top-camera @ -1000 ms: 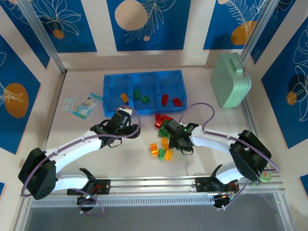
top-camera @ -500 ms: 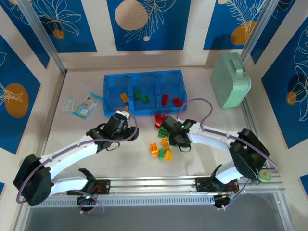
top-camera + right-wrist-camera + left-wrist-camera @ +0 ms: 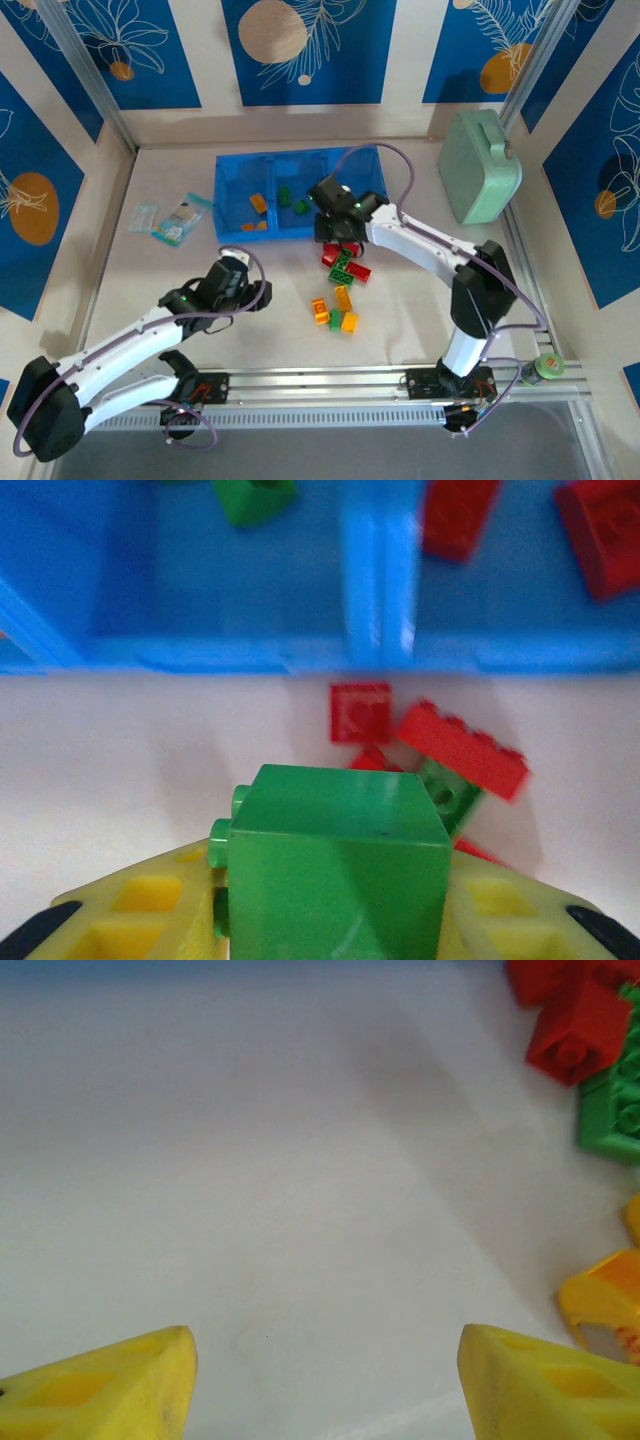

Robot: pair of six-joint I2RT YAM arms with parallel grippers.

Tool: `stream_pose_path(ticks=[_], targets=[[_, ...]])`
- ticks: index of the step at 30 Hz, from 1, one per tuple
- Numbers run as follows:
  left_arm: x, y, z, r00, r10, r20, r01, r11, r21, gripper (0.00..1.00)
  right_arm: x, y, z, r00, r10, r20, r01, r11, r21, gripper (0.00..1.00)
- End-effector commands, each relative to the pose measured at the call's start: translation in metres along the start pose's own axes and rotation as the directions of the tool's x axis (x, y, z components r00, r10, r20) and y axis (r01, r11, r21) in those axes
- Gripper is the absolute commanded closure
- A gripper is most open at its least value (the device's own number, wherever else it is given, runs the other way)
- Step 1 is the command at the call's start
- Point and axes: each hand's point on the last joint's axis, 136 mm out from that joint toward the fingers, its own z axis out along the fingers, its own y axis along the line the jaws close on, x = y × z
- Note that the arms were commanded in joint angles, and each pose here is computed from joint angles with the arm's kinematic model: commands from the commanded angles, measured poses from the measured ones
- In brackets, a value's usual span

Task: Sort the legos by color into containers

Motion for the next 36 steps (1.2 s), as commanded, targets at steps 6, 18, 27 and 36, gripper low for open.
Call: stream_pose_path(ticks=[6, 18, 27, 36], targets=[[0.033, 0.024, -0.019, 0.997, -0.072, -0.029, 0.071, 0.997, -0.03, 0.31, -0.038, 0.031, 0.038, 0.992, -0.1, -0.071, 0.095, 0.993, -0.072, 0.63], [0.038, 0.022, -0.023, 0.995, -0.094, -0.044, 0.093, 0.996, -0.007, 0.32, -0.081, 0.054, 0.089, 0.987, -0.118, -0.107, 0.109, 0.99, -0.084, 0.63], [0.025, -0.009, -0.035, 0.997, 0.05, -0.051, -0.047, 0.997, 0.063, 0.32, -0.128, 0.049, 0.043, 0.997, -0.081, 0.014, 0.082, 0.995, -0.065, 0.23], [0.018, -0.08, -0.036, 0.98, 0.194, -0.04, -0.183, 0.963, 0.199, 0.38, -0.107, 0.016, -0.045, 0.986, -0.046, 0.157, 0.06, 0.994, -0.09, 0.22]])
